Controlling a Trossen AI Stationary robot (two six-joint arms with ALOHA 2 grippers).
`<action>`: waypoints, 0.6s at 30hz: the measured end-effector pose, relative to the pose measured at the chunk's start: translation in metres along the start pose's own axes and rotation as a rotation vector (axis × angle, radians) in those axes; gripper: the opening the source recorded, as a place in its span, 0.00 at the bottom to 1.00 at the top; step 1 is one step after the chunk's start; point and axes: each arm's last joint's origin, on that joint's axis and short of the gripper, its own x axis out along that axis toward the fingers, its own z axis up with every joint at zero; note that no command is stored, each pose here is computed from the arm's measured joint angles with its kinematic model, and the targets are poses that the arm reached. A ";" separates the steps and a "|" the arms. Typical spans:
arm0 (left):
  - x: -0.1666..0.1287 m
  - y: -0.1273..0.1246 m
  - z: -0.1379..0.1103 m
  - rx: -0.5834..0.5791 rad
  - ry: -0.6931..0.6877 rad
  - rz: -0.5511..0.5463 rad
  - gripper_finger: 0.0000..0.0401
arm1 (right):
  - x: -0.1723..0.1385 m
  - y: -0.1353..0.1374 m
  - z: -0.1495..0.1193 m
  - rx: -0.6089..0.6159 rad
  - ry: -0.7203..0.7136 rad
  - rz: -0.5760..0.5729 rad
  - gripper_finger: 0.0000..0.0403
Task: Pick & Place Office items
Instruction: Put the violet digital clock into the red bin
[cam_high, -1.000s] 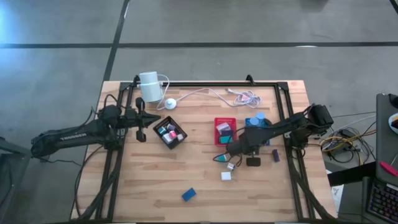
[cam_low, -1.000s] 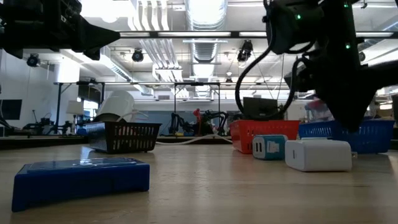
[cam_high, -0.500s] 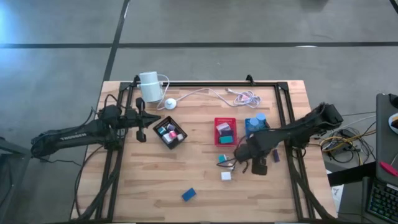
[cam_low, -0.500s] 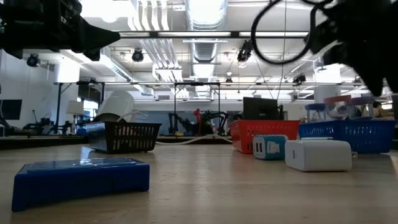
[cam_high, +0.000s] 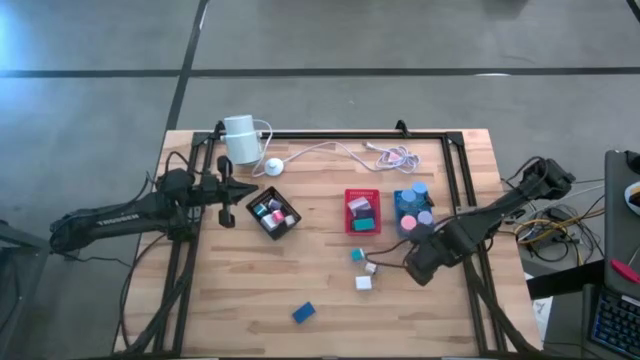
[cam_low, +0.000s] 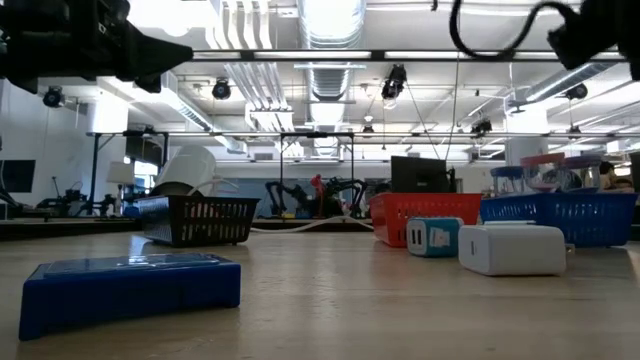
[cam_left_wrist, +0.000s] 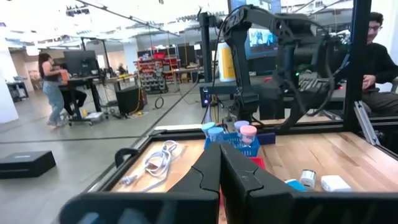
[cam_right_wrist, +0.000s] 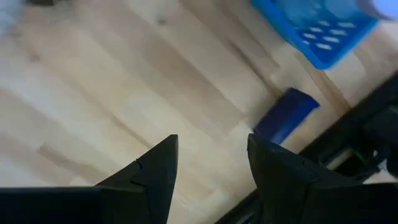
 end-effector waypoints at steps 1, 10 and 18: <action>0.000 0.000 0.000 0.007 -0.003 0.001 0.01 | 0.004 -0.003 -0.001 0.021 0.004 -0.007 0.47; 0.000 0.000 0.001 0.044 -0.009 0.002 0.01 | 0.036 -0.029 -0.007 0.148 0.101 -0.072 0.53; 0.000 0.000 0.001 0.045 -0.011 0.002 0.01 | 0.037 -0.025 -0.008 -0.198 0.142 -0.045 0.59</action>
